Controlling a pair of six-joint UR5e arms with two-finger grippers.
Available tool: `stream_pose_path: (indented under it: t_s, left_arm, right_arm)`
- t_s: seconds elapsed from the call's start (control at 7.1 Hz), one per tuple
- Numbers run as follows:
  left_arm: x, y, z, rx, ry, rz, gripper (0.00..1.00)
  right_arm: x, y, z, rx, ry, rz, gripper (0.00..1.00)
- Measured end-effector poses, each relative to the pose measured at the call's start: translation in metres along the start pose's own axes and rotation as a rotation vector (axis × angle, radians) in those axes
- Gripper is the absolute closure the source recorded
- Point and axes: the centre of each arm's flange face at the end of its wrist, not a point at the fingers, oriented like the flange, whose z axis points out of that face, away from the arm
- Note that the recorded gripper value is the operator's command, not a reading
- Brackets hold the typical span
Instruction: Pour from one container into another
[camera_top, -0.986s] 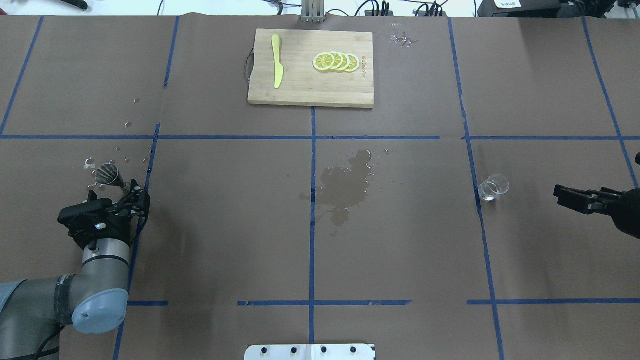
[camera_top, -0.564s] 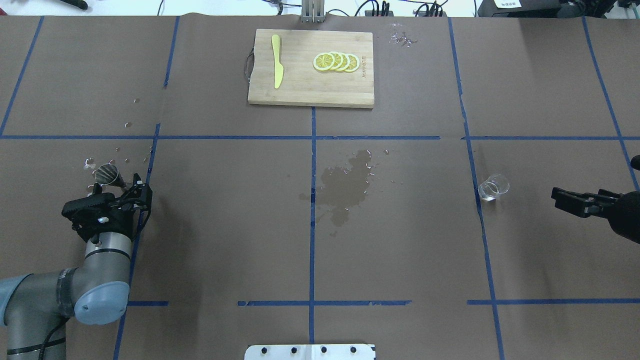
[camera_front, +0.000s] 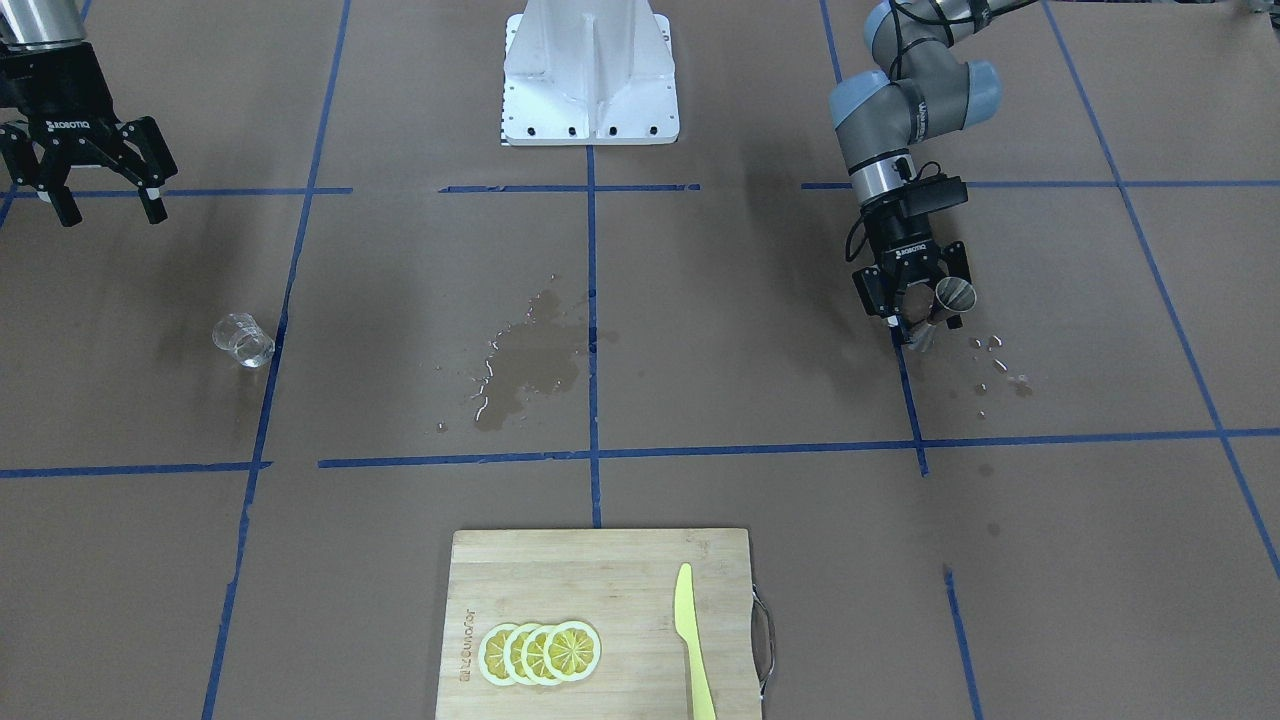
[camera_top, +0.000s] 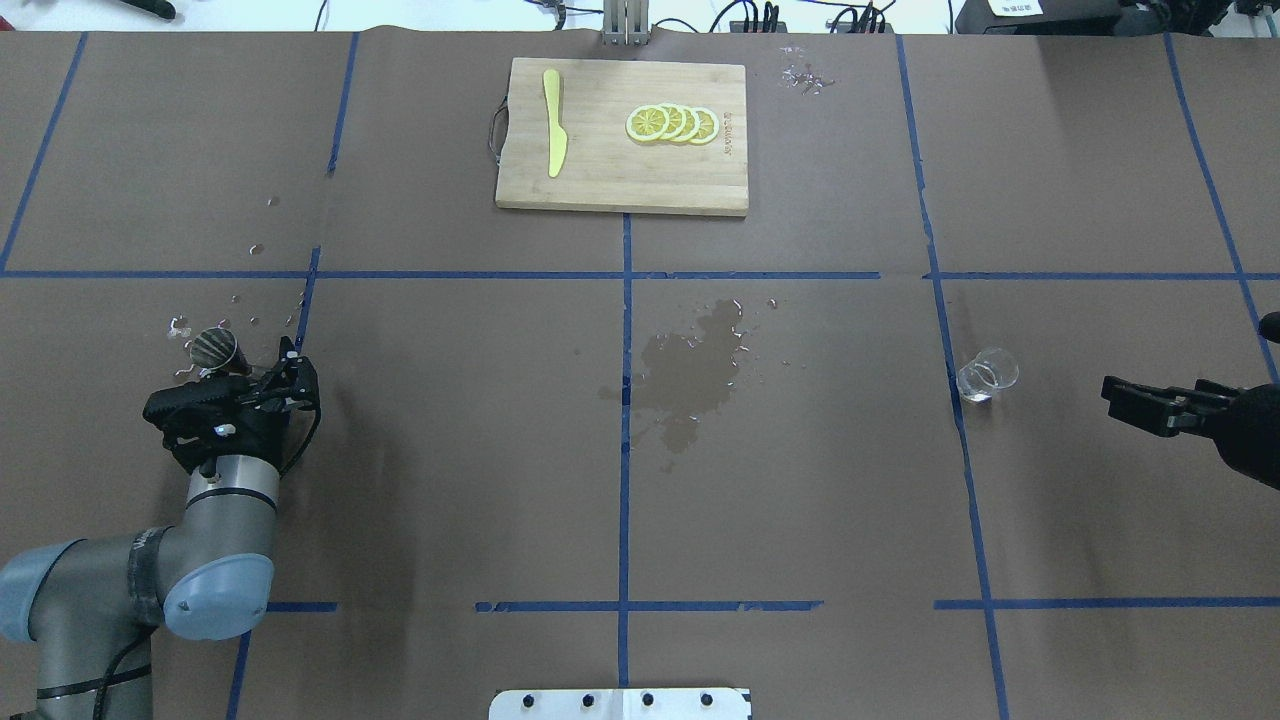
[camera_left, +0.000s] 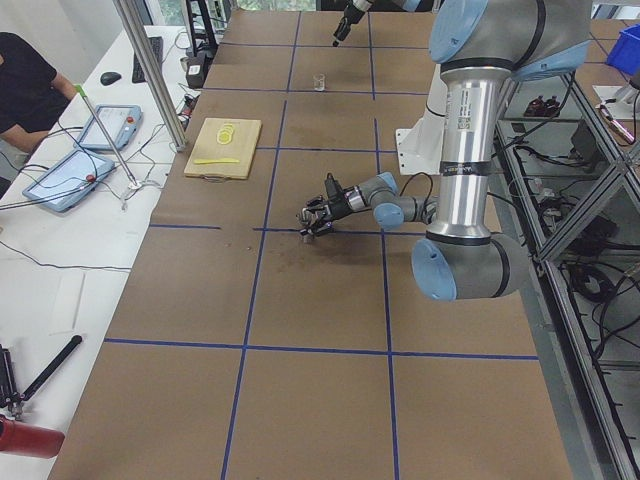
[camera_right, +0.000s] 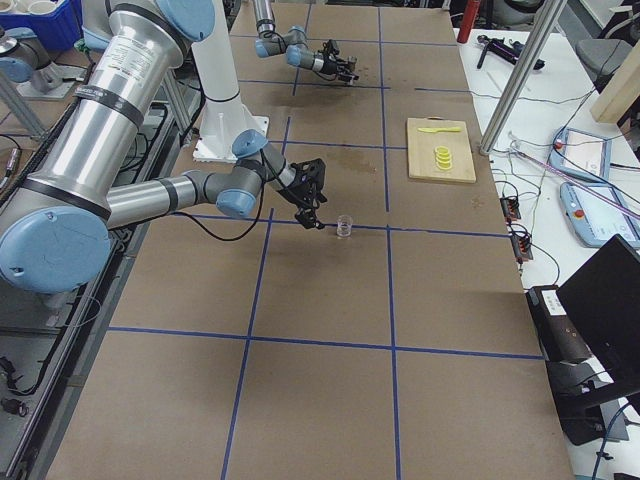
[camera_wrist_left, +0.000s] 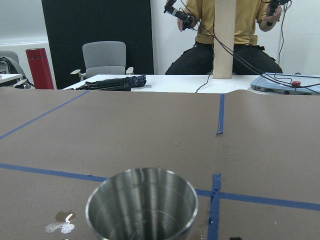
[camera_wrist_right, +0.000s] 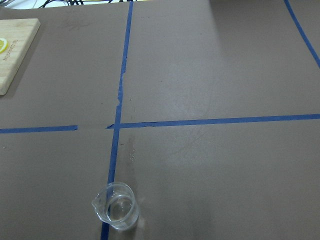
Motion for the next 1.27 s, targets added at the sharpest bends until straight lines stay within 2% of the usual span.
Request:
stream_pose_path:
  t_s: [0.42,0.56,0.7,0.99,1.27]
  left_arm:
    - [-0.0043,0.0017,0.0008,0.0,-0.004,0.007,0.39]
    - [-0.0057,0.002,0.0014,0.001,-0.005,0.009,0.45]
    - [-0.0066,0.0027,0.0019,0.001,-0.007,0.01,0.54]
    - [-0.0087,0.0055,0.0035,0.002,-0.01,0.015,1.0]
    - [-0.009,0.0023,0.0026,0.002,-0.009,0.009,1.0]
  right_arm:
    - [-0.0012,0.0018,0.001,-0.004,-0.001,-0.003,0.0]
    - [-0.0013,0.0022,0.0012,-0.005,-0.001,-0.004,0.0]
    - [-0.0016,0.0026,0.0012,-0.006,-0.002,-0.005,0.0]
    - [-0.002,0.0031,0.0014,-0.007,-0.002,-0.006,0.0]
    - [-0.004,0.0049,0.002,0.002,-0.002,-0.007,0.0]
